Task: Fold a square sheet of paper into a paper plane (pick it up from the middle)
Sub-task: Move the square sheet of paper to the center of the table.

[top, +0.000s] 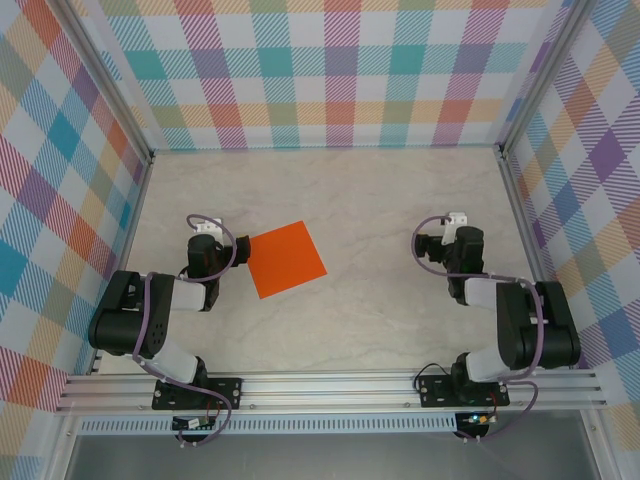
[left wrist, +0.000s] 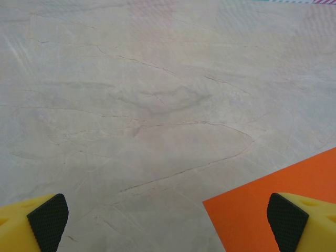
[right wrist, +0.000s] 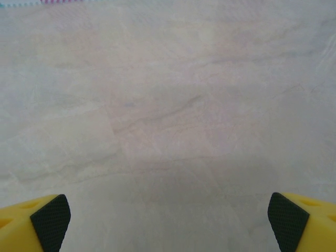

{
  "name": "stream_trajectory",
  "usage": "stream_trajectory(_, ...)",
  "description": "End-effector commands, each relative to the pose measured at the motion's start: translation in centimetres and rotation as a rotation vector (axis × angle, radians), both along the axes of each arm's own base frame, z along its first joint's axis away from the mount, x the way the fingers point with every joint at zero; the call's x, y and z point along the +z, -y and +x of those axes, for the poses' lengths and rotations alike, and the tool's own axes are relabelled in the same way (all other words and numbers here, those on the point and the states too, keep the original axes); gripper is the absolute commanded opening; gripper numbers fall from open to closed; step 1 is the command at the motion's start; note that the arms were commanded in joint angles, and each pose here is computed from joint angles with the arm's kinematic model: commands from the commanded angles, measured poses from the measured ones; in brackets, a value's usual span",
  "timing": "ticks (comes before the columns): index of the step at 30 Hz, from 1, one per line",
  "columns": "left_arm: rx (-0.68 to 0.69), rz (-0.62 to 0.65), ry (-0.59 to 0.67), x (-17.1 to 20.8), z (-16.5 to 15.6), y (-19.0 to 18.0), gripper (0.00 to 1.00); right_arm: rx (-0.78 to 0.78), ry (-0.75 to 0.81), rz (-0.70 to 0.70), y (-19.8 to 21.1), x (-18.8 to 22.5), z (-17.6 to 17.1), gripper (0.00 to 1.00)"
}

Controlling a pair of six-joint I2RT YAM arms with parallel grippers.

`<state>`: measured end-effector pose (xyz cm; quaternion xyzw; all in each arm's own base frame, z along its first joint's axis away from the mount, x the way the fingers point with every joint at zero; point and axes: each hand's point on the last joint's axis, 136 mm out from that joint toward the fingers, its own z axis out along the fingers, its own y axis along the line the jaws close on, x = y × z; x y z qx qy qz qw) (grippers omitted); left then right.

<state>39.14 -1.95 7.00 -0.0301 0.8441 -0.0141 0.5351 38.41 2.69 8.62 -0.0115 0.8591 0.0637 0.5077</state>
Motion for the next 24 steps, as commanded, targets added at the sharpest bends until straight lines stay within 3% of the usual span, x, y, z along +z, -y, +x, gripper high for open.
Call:
stream_trajectory(1,0.003,0.005,0.021,0.9,0.7,-0.5,1.00,0.007,-0.080,0.087,-0.7,3.4,0.0,1.00)
stream_trajectory(4,0.002,0.007,0.022,0.9,0.8,-0.5,1.00,0.048,-0.106,0.201,-2.3,5.3,-1.6,1.00)
stream_trajectory(8,0.001,0.006,0.021,0.9,0.7,-0.5,1.00,0.112,-0.271,0.358,-4.8,7.2,-3.6,1.00)
stream_trajectory(12,0.003,0.005,0.021,0.9,0.8,-0.5,1.00,0.064,-0.410,0.523,-5.9,7.8,-4.4,1.00)
stream_trajectory(15,0.000,0.001,0.024,0.9,0.7,-0.6,1.00,0.266,-0.485,0.717,-9.8,8.7,-5.4,1.00)
stream_trajectory(17,0.078,0.002,0.061,2.2,0.2,-1.8,1.00,0.319,-0.536,0.810,-11.4,8.9,-5.9,1.00)
stream_trajectory(20,0.233,-0.022,0.081,4.4,-1.6,-4.3,1.00,0.337,-0.583,0.770,-13.1,8.4,-6.8,1.00)
stream_trajectory(24,0.220,-0.095,0.064,6.0,-3.3,-3.8,1.00,0.379,-0.608,0.718,-15.9,8.5,-7.9,1.00)
